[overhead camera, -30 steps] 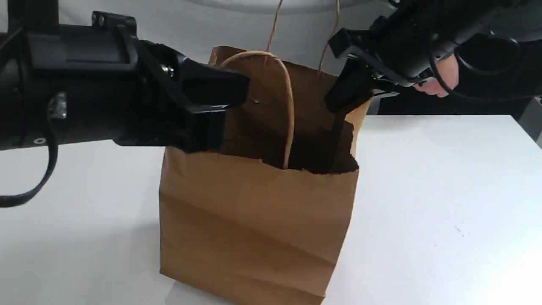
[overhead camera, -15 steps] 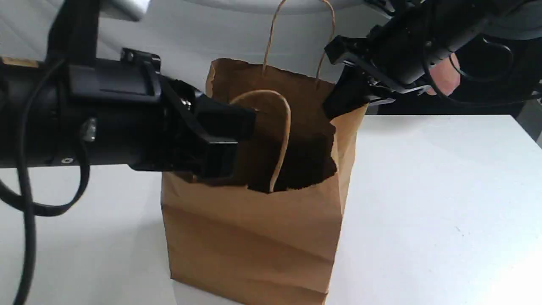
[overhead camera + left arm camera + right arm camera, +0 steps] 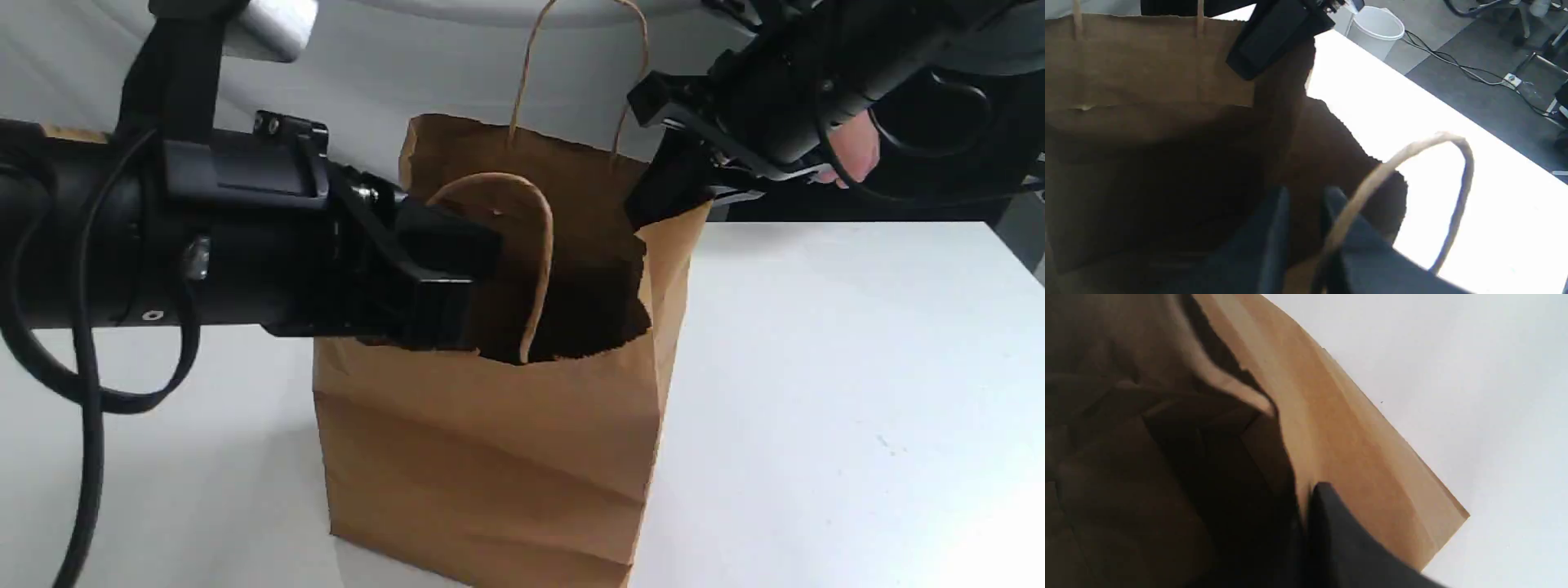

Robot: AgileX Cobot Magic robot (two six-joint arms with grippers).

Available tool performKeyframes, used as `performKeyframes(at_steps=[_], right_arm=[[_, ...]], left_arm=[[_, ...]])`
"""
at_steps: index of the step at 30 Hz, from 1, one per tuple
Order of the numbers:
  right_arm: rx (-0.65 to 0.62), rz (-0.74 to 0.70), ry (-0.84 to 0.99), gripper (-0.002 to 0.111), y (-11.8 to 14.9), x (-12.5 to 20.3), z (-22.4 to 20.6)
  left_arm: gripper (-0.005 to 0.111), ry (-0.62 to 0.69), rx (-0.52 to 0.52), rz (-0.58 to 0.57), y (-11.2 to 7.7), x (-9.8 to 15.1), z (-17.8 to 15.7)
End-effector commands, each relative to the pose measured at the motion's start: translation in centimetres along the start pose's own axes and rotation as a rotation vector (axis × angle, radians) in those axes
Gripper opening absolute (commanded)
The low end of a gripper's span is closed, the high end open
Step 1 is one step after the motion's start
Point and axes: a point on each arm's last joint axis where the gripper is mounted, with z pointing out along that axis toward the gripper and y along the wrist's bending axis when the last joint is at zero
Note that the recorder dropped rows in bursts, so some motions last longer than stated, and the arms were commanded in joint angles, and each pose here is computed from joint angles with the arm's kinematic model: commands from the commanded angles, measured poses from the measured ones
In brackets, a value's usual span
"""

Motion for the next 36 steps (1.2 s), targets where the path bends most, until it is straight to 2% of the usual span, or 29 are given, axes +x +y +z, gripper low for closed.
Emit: performKeyframes(at_steps=[1,3,4,8,16,21,26,30,33,36], right_arm=[[0.008,-0.006,-0.009,0.0,0.1,-0.1,-0.2],[0.008,-0.006,-0.009,0.0,0.1,-0.1,-0.2],[0.008,-0.006,-0.009,0.0,0.1,-0.1,-0.2],[0.008,-0.006,-0.009,0.0,0.1,-0.1,-0.2],[0.008,-0.006,-0.009,0.0,0.1,-0.1,-0.2],[0.008,-0.006,-0.009,0.0,0.1,-0.1,-0.2],[0.008,-0.006,-0.009,0.0,0.1,-0.1,-0.2],[0.014,-0.008,-0.007,0.0,0.0,-0.1,-0.2],[0.02,-0.01,-0.005,0.006,0.0,0.0,-0.2],[0.02,-0.01,-0.005,0.021,0.0,0.0,-0.2]], left_arm=[[0.042,0.002,0.001,-0.025,0.1,0.1,0.1],[0.053,0.001,0.003,-0.046,0.1,0.1,0.1],[0.055,0.001,0.003,-0.063,0.1,0.1,0.1],[0.054,-0.012,0.007,-0.071,-0.1,-0.1,-0.4],[0.054,-0.037,0.021,0.031,-1.6,-0.7,-4.2],[0.053,0.042,-0.011,0.04,-2.2,0.1,-6.9],[0.035,0.076,-0.035,0.063,-2.8,0.7,-9.4],[0.003,0.028,-0.029,0.092,-3.5,0.7,-11.2],[0.0,-0.005,-0.029,0.111,-3.8,0.6,-12.3],[0.0,-0.019,-0.027,0.116,-4.0,0.6,-12.7]])
